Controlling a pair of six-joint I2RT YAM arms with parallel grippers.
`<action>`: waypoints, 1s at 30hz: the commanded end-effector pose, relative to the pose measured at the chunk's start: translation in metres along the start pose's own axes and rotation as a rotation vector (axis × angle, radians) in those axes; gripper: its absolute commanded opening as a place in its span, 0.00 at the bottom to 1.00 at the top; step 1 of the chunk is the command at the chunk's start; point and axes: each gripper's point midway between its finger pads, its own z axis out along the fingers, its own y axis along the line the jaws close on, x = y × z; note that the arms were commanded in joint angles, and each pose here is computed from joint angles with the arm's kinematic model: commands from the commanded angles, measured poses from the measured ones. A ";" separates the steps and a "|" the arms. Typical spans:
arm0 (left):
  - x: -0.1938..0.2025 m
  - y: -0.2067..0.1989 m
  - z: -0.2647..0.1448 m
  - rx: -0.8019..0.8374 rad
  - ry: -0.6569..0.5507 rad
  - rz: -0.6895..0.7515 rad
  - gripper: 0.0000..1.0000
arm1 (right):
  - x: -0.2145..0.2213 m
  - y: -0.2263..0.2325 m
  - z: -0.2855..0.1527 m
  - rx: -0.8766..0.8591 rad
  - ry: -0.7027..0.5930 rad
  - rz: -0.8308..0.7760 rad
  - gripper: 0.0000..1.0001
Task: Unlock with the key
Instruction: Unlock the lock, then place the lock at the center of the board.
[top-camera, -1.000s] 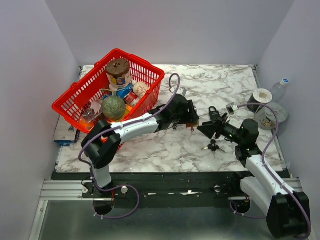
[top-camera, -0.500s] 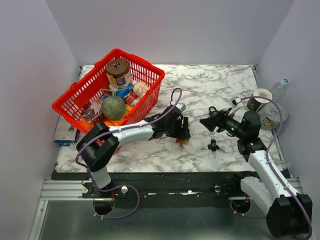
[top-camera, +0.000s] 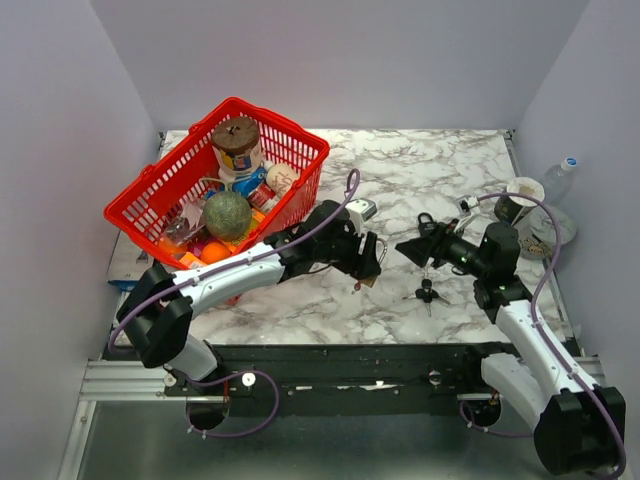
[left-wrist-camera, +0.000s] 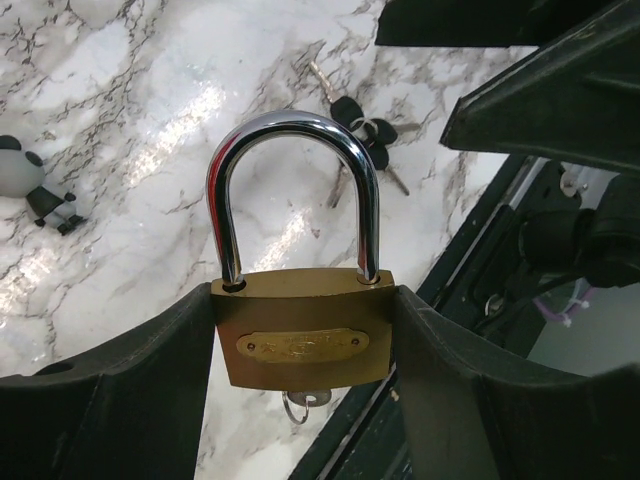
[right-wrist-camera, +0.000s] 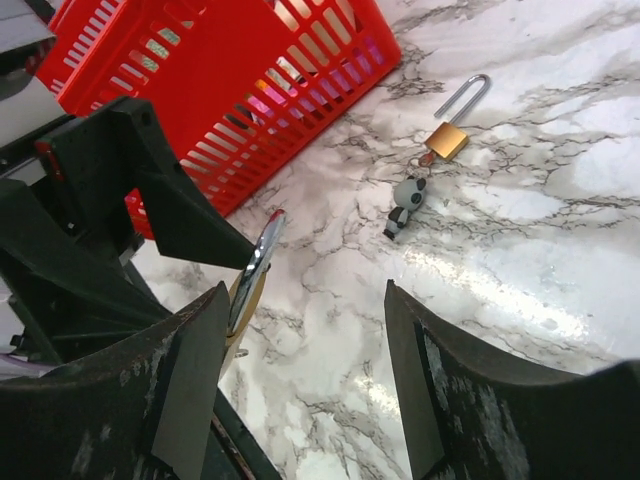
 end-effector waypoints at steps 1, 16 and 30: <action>-0.019 -0.014 -0.012 0.039 -0.056 0.085 0.00 | 0.007 0.015 0.003 -0.058 0.032 -0.003 0.71; -0.020 -0.017 -0.023 0.061 -0.091 0.114 0.00 | 0.037 -0.004 0.037 0.080 0.092 0.062 0.69; -0.019 -0.046 -0.031 0.199 -0.109 0.112 0.00 | 0.065 -0.024 0.056 0.061 0.155 0.104 0.60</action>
